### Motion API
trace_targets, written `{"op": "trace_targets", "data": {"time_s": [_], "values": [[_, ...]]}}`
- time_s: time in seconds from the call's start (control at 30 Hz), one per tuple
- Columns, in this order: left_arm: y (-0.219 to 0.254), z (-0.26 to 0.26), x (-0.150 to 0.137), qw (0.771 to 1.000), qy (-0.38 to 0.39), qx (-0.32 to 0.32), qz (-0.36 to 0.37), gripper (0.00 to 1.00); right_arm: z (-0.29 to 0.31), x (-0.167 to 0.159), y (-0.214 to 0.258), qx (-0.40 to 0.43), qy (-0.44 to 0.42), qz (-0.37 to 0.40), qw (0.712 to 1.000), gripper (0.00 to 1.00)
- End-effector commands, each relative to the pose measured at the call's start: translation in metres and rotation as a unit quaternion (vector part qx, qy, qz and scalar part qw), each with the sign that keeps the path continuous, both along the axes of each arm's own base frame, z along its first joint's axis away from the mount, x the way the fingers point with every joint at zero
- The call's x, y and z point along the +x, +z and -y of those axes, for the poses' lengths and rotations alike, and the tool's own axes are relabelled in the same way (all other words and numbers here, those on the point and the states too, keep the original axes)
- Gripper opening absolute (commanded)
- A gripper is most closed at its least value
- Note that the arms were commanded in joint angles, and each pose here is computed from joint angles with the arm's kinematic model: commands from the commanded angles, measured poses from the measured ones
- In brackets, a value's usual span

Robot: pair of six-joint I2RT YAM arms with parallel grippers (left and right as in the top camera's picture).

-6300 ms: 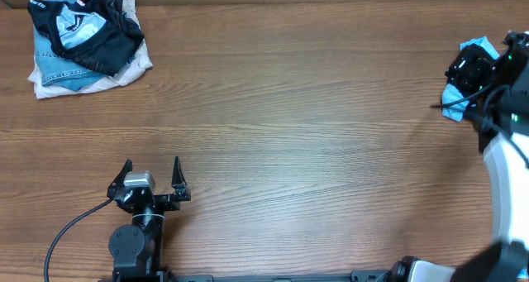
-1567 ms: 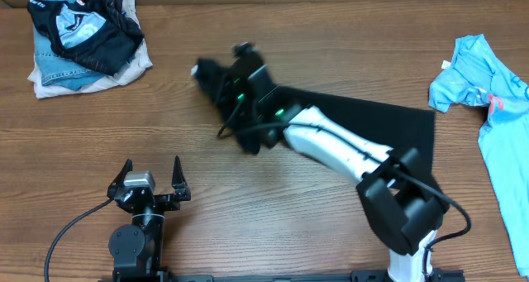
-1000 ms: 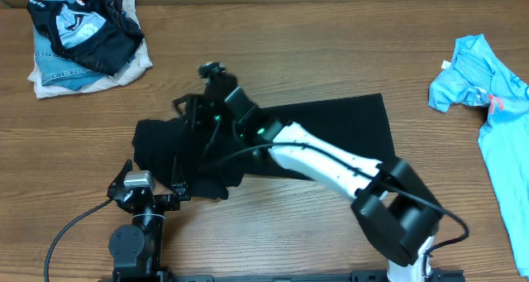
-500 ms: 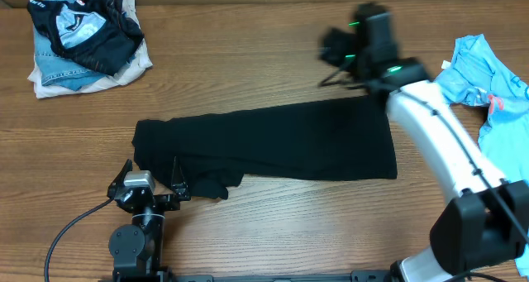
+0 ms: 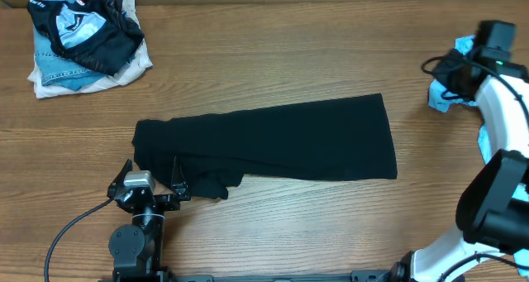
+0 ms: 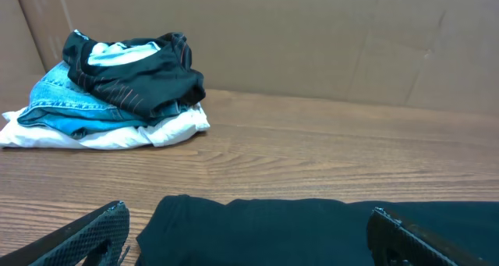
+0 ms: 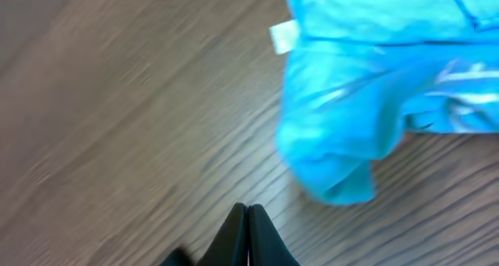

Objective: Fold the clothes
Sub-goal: 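Release the garment and move the right gripper back toward the right edge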

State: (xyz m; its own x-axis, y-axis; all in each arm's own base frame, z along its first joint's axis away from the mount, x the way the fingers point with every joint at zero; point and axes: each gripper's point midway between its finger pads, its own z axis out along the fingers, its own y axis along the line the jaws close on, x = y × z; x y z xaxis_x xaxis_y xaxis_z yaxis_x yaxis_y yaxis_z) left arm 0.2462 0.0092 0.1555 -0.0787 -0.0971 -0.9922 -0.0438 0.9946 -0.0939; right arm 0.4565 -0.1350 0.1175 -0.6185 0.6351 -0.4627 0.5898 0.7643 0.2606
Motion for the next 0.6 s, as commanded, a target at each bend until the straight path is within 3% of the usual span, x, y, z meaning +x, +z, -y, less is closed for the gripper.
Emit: {"op": "trace_targets", "data": {"time_s": [0.0,0.57], "values": [[0.000,0.000,0.000,1.000,-0.001,0.004,0.003,1.00,0.002,0.005,-0.023,0.017,0.032,-0.012,0.999,0.04],[0.000,0.000,0.000,1.000,-0.001,0.004,0.003,1.00,0.014,0.015,-0.113,0.005,0.050,-0.062,0.997,0.04]]}}
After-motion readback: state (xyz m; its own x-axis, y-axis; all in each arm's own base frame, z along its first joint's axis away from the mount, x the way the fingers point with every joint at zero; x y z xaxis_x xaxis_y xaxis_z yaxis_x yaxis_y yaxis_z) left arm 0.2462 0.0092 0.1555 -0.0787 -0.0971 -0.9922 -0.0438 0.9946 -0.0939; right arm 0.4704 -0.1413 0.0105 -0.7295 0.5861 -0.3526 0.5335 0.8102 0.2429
